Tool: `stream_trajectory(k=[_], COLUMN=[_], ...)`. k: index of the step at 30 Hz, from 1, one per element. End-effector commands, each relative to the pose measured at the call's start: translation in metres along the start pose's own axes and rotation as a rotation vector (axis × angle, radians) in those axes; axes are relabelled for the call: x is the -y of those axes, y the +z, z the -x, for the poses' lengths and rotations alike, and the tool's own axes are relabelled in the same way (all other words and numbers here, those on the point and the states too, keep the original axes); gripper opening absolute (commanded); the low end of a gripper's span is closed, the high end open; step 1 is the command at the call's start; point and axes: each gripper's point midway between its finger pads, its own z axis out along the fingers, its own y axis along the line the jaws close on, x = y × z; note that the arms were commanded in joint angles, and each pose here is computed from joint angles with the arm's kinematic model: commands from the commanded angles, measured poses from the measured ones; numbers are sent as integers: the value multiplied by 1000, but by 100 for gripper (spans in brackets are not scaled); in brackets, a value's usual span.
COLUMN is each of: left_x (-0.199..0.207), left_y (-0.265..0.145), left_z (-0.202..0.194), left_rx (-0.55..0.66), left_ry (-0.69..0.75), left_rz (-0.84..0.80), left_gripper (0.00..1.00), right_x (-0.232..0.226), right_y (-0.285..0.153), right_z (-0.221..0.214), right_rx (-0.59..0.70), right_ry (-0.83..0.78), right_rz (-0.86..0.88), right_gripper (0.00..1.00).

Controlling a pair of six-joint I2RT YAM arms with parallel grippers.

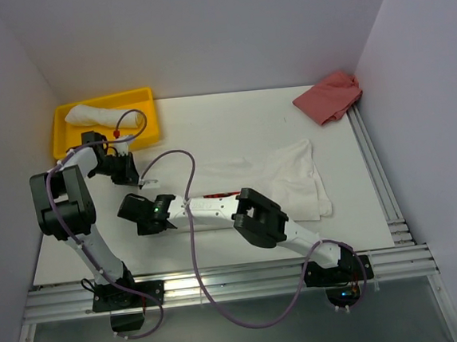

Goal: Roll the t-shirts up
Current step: Roll the tshirt

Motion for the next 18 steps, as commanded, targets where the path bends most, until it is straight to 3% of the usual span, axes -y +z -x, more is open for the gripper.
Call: stream_trajectory(k=[1, 18], left_x=[3, 17], left_y=[-19, -14], left_z=[26, 35], left_rx=[58, 17], left_ry=[58, 133], left_rz=[70, 194], left_gripper=[6, 6], right_x=[-15, -12], right_y=[-28, -47], right_z=[12, 35], right_rx=[8, 50], right_ry=[11, 69], right_rz=[67, 107], right_gripper=[0, 0])
